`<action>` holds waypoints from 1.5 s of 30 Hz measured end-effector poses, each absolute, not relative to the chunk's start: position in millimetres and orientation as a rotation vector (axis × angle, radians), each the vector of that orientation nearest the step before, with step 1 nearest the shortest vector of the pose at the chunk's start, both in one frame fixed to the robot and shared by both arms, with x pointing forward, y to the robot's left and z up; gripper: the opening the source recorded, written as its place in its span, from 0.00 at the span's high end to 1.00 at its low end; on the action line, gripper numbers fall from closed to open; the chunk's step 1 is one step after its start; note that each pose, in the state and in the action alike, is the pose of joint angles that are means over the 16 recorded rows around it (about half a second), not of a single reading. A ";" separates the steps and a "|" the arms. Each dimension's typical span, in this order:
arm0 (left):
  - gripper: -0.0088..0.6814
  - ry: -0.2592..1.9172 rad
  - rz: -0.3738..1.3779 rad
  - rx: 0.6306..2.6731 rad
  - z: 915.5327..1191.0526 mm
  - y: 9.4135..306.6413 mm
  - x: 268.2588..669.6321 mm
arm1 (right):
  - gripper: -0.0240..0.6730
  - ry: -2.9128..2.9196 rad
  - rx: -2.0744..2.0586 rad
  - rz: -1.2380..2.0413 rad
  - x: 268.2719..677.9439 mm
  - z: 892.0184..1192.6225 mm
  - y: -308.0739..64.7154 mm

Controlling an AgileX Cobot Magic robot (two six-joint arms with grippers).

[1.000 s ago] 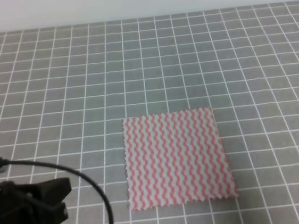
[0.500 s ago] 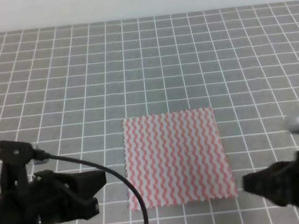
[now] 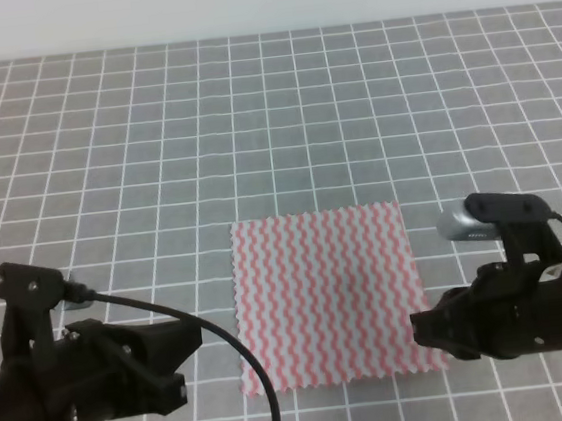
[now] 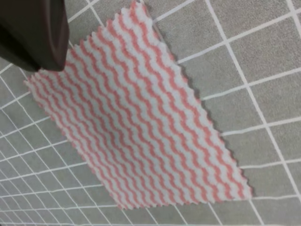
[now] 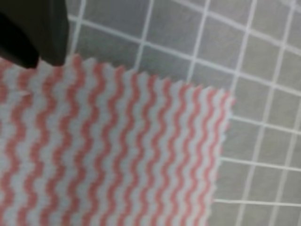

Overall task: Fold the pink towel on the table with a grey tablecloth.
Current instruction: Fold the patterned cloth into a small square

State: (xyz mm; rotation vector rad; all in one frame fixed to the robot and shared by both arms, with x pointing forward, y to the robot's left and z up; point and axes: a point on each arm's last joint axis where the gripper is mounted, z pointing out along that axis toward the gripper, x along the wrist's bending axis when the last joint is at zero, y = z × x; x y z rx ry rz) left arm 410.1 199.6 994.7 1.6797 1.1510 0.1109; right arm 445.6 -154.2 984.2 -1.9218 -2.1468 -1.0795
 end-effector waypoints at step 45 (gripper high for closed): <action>0.99 1.143 0.111 1.680 995.5 199.4 409.5 | 0.70 -1.907 -2.131 -0.764 477.2 929.4 -150.8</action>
